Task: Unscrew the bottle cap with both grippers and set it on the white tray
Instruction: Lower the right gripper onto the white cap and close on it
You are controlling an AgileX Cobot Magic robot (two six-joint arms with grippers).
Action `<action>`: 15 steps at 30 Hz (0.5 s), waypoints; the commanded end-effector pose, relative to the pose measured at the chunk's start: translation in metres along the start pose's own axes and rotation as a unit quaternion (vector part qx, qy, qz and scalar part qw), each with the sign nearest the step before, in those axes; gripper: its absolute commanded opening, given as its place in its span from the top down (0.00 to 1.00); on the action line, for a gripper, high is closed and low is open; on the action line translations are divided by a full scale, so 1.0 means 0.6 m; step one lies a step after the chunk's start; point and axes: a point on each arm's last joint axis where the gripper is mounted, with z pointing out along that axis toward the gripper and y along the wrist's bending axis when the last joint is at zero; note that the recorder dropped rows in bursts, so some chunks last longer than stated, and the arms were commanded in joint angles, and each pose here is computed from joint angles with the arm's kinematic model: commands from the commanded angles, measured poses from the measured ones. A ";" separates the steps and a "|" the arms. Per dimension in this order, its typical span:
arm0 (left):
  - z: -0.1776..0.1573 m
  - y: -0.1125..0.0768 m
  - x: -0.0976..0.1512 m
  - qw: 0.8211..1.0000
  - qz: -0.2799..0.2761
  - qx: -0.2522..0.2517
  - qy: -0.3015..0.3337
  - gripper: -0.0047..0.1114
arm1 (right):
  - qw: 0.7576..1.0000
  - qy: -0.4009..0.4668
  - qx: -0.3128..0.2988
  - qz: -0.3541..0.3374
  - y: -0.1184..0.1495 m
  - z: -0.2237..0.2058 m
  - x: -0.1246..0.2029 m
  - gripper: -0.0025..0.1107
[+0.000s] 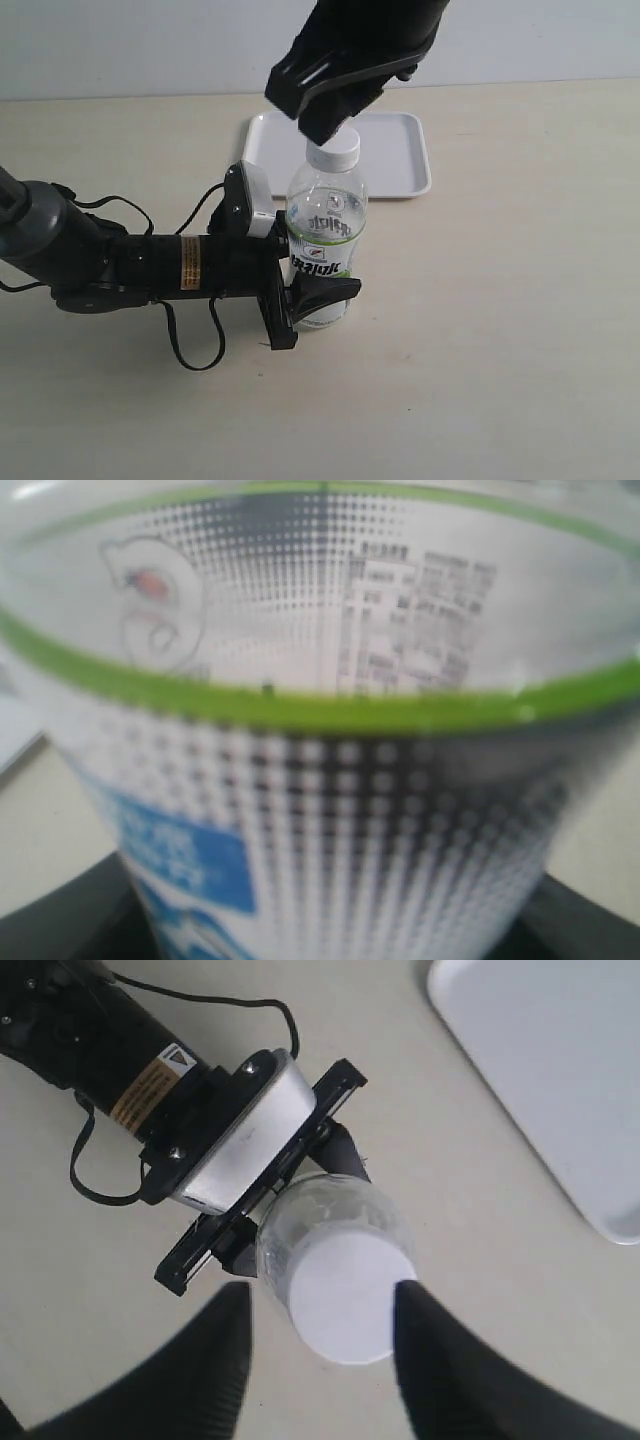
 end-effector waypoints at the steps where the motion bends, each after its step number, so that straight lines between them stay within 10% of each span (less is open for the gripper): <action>1: -0.001 -0.001 -0.009 1.000 0.009 0.005 -0.006 0.96 | 1.000 0.011 0.004 -0.004 0.005 0.017 -0.007 0.40; 15: -0.001 -0.001 -0.009 1.000 0.010 0.008 -0.006 0.96 | 0.999 0.018 0.026 -0.004 -0.002 0.020 -0.006 0.49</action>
